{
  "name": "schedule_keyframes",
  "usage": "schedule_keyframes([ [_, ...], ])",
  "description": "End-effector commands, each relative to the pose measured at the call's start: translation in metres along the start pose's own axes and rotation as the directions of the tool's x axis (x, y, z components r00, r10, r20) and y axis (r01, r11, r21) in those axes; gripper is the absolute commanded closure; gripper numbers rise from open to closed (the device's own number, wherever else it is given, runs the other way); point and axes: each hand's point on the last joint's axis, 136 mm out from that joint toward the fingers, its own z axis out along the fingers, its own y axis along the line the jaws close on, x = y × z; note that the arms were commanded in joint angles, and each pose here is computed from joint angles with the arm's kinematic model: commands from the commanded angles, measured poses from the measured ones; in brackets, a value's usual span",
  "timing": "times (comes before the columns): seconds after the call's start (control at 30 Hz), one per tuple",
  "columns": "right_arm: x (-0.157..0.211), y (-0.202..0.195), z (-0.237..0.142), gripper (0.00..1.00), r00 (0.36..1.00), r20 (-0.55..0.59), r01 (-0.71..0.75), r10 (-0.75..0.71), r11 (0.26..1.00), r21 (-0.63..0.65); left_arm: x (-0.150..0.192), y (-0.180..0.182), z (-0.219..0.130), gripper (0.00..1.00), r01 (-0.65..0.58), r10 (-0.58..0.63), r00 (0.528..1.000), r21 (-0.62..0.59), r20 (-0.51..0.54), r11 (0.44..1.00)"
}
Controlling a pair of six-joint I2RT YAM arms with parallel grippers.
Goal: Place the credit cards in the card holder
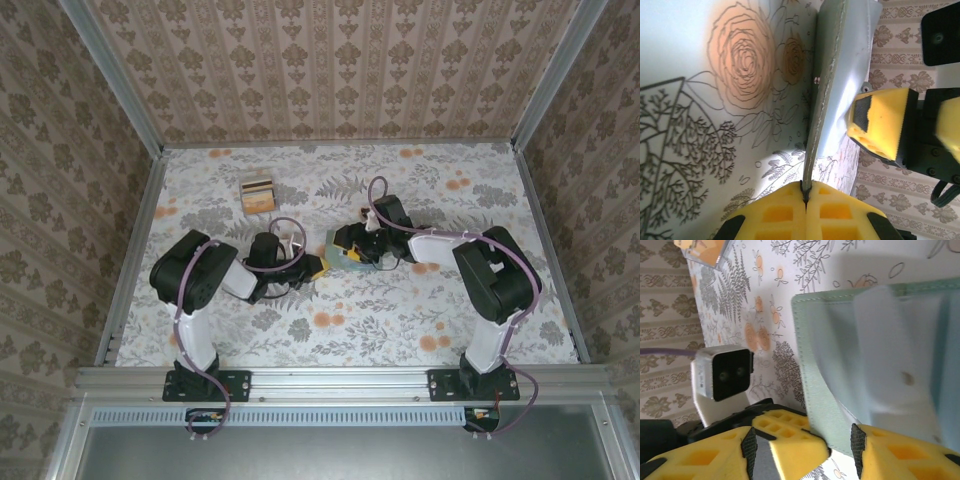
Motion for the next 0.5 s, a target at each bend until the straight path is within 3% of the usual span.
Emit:
schedule_keyframes([
  [0.0,0.000,-0.003,0.007,0.44,0.999,-0.036,-0.018,0.017,0.999,-0.033,0.001,0.003,0.002,1.00,-0.018,0.018,1.000,0.001,0.001,1.000],
  [0.47,0.000,0.015,0.017,0.36,0.989,-0.144,-0.031,0.011,0.990,-0.137,-0.001,0.011,0.005,1.00,-0.018,0.018,1.000,-0.015,0.004,1.000],
])
